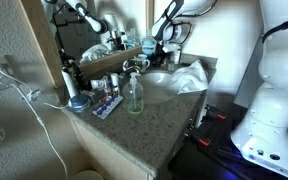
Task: Put the black lid on the Listerine bottle then move it to the bottom left side of the counter
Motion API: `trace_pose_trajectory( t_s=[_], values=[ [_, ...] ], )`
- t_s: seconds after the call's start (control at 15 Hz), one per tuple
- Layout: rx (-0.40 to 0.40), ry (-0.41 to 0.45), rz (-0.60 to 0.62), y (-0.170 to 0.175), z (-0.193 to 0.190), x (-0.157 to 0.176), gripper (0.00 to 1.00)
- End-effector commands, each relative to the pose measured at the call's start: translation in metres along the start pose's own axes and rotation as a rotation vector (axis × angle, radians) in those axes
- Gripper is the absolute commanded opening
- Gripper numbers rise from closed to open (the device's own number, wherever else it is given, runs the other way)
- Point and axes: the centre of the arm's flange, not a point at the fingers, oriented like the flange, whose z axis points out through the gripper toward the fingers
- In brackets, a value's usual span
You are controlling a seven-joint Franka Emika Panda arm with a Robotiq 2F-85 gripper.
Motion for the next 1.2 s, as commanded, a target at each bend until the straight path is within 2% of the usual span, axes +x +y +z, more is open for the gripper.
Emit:
trace_pose_trajectory(
  t_s=[0.0,0.27,0.53,0.67,1.13],
  values=[
    [0.017,0.031,0.008,0.006,0.004,0.004,0.51],
    [0.013,0.035,0.013,0.007,0.003,0.004,0.20],
    [0.003,0.049,0.010,0.006,-0.007,0.007,0.19],
    [0.001,0.054,0.003,0.004,-0.024,0.010,0.19],
    [-0.051,-0.036,-0.017,-0.010,-0.115,0.011,0.19]
  ],
)
